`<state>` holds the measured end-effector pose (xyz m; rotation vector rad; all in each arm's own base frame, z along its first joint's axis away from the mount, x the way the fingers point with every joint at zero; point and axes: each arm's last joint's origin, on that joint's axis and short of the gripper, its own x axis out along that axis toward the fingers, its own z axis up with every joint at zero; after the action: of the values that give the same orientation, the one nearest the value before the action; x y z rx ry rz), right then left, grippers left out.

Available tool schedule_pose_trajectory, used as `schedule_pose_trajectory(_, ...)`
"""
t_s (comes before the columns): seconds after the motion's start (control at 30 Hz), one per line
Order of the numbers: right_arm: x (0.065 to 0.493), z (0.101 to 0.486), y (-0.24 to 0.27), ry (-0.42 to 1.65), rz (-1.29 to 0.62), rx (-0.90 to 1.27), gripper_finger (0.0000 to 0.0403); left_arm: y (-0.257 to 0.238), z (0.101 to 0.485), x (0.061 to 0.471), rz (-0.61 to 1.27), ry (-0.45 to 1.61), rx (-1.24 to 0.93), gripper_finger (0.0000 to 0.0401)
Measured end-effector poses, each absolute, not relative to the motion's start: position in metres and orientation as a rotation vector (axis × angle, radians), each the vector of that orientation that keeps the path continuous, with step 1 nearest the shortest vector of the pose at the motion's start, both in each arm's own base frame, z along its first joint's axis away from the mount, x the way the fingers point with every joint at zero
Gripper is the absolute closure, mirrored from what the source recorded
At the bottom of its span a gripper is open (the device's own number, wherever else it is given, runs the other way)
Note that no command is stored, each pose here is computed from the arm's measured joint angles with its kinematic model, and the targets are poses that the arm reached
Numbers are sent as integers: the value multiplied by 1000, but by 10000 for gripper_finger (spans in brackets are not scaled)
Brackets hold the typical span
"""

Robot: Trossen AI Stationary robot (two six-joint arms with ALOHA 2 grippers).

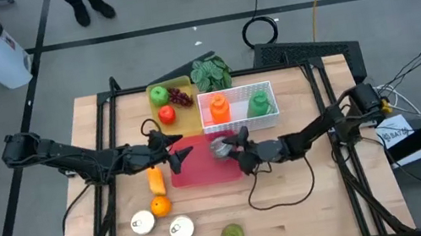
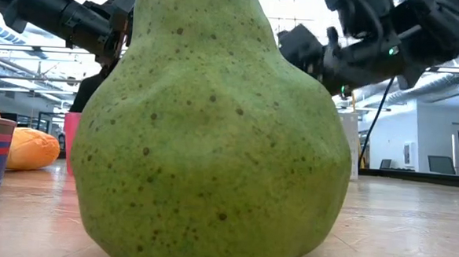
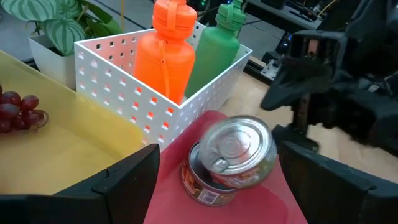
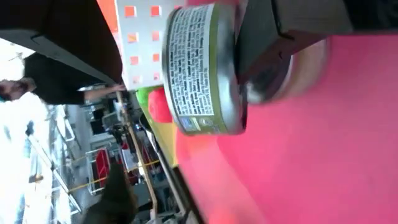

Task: Pick & Place Food Item
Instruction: Put the green tuna can in the pink bin, then put the mango in the yellow bin

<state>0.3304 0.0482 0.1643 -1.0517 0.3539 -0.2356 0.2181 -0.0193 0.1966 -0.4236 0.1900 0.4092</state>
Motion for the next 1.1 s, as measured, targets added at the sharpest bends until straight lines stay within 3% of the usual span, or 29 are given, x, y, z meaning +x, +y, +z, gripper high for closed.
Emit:
schedule_pose_trajectory(0.33, 322, 177, 59, 316, -225, -736, 117, -19, 197, 218, 409, 189, -430, 61)
schedule_pose_trajectory(0.6, 322, 174, 61, 288, -89, -560, 119, -19, 197, 218, 409, 189, -430, 61)
schedule_pose_trajectory(1.1, 323, 175, 61, 270, -64, -519, 119, -19, 197, 218, 409, 191, -417, 61)
